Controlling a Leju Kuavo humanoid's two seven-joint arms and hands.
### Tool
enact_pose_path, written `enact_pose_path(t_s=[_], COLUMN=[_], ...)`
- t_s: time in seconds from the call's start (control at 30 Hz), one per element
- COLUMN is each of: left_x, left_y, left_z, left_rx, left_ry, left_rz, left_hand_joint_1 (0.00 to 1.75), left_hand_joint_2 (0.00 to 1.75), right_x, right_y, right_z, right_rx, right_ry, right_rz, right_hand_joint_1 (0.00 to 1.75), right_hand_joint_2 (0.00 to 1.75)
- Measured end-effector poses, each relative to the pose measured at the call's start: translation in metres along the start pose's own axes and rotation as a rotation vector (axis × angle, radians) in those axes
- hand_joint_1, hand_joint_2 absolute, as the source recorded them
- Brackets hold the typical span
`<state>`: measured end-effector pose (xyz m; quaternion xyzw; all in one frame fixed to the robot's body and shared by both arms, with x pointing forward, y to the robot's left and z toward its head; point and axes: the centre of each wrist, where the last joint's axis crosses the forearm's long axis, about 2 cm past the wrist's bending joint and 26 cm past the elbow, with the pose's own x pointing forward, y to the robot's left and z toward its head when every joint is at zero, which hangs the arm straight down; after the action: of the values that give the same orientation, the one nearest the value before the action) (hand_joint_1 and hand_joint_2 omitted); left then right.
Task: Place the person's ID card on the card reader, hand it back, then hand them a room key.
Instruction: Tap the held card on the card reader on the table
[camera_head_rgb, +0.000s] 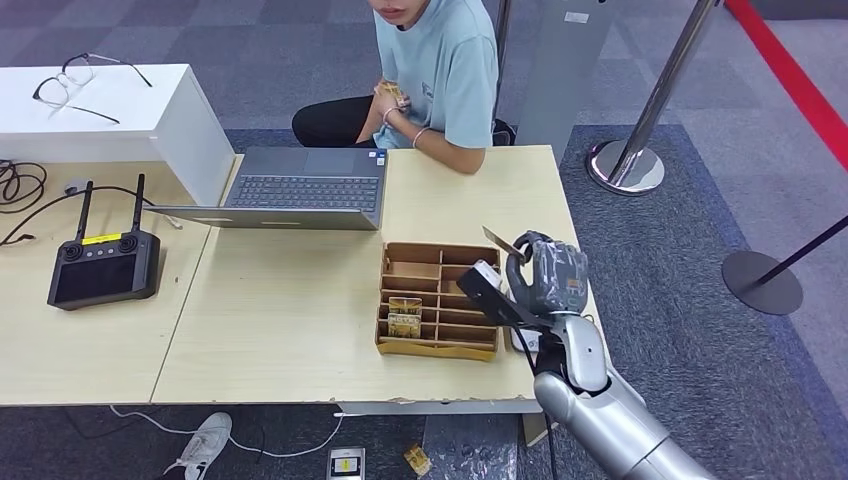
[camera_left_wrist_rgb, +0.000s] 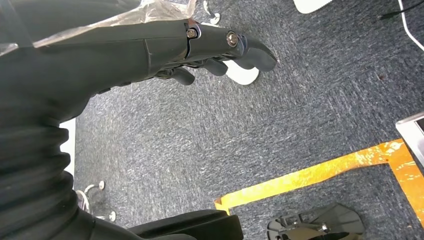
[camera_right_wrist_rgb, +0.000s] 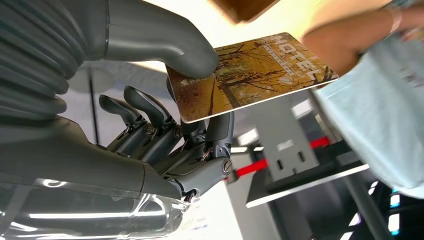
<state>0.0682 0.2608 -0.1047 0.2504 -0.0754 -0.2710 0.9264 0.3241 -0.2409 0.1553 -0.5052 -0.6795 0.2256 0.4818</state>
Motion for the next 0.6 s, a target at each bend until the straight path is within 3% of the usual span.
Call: enact_pose_path(t_s=[0.27,0.6], left_x=[0.0,0.0], left_y=[0.0,0.0], left_z=[0.0,0.0], left_rx=[0.002,0.008], left_ry=[0.005,0.0], left_rz=[-0.007,-0.008], left_hand_joint_1=[0.0,0.0], left_hand_joint_2=[1.75,1.75], right_x=[-0.029,-0.051], right_y=[-0.004,-0.012], right_z=[0.01,0.011], right_rx=[-0.077,-0.111], right_ry=[0.014,0.126], right_rz=[0.152,0.169], right_hand_joint_1=[1.75,1.75], right_hand_joint_2=[1.75,1.75])
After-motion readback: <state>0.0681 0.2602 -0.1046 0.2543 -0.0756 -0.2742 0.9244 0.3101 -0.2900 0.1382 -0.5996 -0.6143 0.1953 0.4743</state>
